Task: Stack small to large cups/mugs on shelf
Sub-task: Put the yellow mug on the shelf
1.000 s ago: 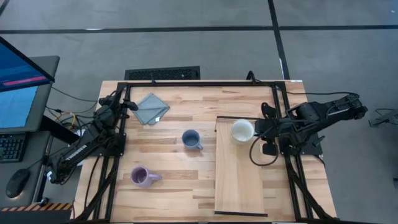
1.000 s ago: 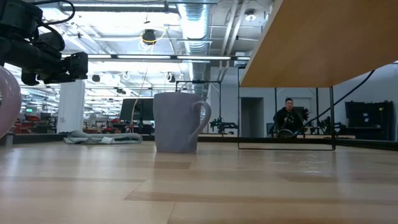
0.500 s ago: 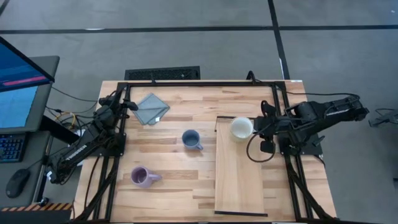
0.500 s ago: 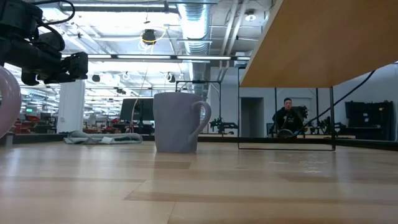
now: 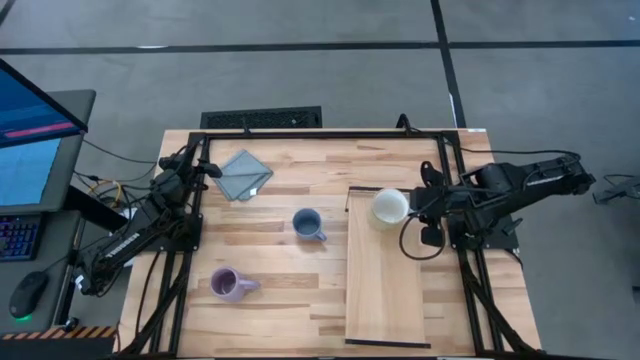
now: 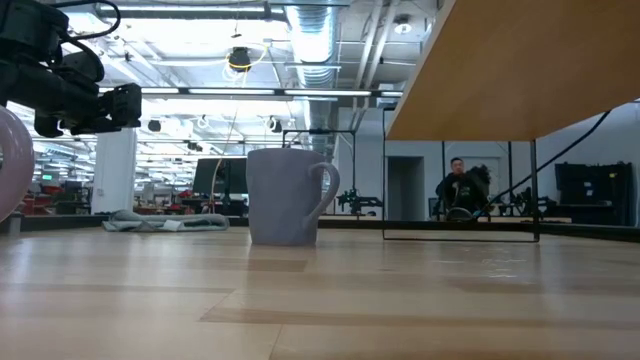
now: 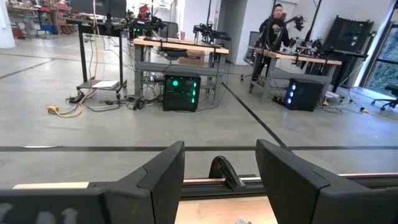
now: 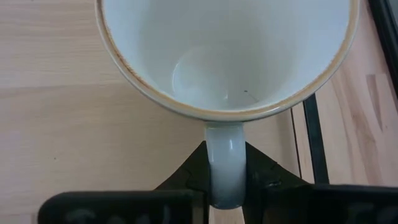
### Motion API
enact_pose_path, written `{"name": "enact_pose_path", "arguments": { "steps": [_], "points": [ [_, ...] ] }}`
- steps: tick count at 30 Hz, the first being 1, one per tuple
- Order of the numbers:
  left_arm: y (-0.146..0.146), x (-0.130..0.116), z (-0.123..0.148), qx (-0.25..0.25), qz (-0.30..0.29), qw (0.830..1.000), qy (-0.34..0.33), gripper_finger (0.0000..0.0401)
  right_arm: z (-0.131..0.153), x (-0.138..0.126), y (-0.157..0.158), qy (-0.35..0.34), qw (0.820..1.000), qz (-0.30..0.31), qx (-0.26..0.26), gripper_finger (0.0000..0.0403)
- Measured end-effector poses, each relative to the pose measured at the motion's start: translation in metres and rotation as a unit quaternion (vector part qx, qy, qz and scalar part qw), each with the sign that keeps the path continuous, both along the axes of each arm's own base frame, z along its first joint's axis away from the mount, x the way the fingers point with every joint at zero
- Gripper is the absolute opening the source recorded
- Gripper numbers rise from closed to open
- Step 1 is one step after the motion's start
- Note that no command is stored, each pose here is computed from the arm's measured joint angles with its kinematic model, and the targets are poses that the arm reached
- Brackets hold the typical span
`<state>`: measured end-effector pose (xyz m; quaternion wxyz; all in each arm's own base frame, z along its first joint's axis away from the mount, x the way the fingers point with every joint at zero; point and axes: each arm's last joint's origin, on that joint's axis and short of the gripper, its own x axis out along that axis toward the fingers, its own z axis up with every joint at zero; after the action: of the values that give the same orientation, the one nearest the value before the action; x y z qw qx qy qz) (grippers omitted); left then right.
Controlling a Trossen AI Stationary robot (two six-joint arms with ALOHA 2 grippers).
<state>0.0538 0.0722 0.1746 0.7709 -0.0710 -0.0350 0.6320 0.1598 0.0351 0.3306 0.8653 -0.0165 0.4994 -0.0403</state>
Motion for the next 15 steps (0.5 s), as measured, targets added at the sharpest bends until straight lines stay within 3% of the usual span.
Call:
{"name": "enact_pose_path", "arguments": {
  "steps": [15],
  "points": [
    [0.0000,0.0000,0.0000,0.000,0.000,1.000,0.000,0.0189,-0.0002,0.0000,0.0000,0.002,1.000,0.004,-0.003,0.0066]
  ]
}}
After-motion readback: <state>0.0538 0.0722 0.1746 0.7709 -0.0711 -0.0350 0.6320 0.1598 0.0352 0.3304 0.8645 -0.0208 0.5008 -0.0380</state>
